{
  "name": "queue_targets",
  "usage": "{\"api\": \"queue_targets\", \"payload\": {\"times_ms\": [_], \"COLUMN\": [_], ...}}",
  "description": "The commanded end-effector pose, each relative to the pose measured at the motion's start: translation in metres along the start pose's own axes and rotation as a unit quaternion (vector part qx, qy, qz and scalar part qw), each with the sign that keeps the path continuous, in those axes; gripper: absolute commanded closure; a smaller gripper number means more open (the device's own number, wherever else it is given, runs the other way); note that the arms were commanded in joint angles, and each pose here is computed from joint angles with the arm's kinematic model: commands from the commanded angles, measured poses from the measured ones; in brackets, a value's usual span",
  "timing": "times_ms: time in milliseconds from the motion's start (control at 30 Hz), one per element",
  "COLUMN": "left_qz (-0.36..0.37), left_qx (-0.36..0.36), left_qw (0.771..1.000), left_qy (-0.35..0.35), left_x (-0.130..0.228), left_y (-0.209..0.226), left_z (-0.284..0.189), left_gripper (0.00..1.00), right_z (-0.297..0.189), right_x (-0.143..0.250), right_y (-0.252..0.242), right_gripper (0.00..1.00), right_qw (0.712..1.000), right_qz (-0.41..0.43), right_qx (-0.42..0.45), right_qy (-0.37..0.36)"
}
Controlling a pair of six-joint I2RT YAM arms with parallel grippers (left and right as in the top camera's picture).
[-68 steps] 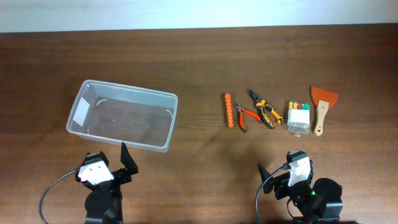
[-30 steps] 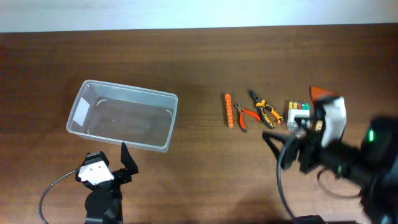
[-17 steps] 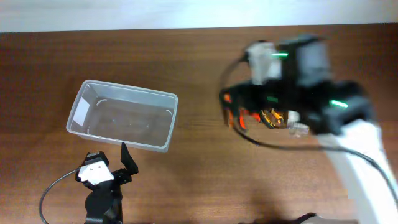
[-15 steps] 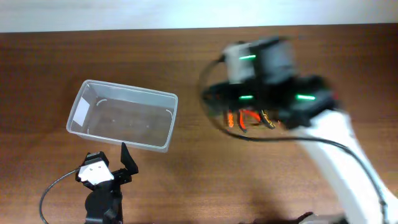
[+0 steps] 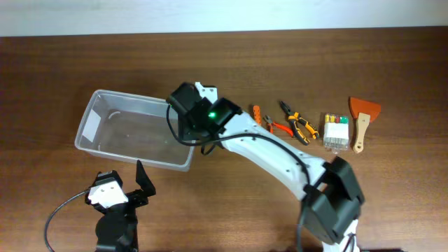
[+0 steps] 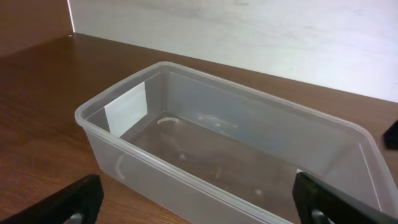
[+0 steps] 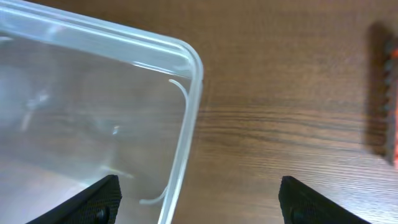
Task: Pack container
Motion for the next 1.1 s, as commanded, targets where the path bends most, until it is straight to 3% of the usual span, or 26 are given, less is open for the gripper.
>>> {"api": "queue_targets", "payload": {"times_ms": [0, 133, 267, 333, 400, 500, 733, 933, 1067], "left_qz": [0.005, 0.005, 0.005, 0.005, 0.005, 0.005, 0.005, 0.005, 0.005], "left_qx": [0.000, 0.000, 0.000, 0.000, 0.000, 0.000, 0.000, 0.000, 0.000], "left_qw": [1.000, 1.000, 1.000, 1.000, 1.000, 1.000, 1.000, 1.000, 1.000], "left_qy": [0.000, 0.000, 0.000, 0.000, 0.000, 0.000, 0.000, 0.000, 0.000], "left_x": [0.001, 0.001, 0.001, 0.001, 0.001, 0.001, 0.001, 0.001, 0.001], "left_y": [0.000, 0.000, 0.000, 0.000, 0.000, 0.000, 0.000, 0.000, 0.000], "left_z": [0.000, 0.000, 0.000, 0.000, 0.000, 0.000, 0.000, 0.000, 0.000], "left_gripper": [0.01, 0.01, 0.01, 0.01, 0.01, 0.01, 0.01, 0.01, 0.01], "right_z": [0.017, 0.047, 0.058, 0.057, 0.056, 0.056, 0.058, 0.062, 0.047], "right_x": [0.003, 0.015, 0.025, 0.025, 0.023, 0.022, 0.008, 0.000, -0.006], "right_y": [0.006, 0.015, 0.009, 0.000, -0.013, -0.037, -0.106, -0.137, -0.142], "right_gripper": [0.18, 0.20, 0.50, 0.56, 0.55, 0.44, 0.44, 0.40, 0.41], "right_qw": [1.000, 0.999, 0.997, 0.997, 0.995, 0.991, 0.980, 0.978, 0.981], "right_qz": [0.028, 0.022, 0.018, 0.018, 0.023, 0.008, -0.063, -0.095, -0.092], "right_qx": [0.011, -0.014, 0.008, 0.031, 0.054, 0.084, 0.106, 0.026, 0.026], "right_qy": [0.003, 0.047, 0.071, 0.072, 0.078, 0.100, 0.154, 0.184, 0.171]}}
Point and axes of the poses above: each gripper's point midway between its finger pads, its own z axis out along the fingers, its own y axis along the line the jaws close on, x = y × z, the point moved 7 cm from there along -z, back along the fingers, and after that the axes turned 12 degrees about -z, right-handed, at the moved point
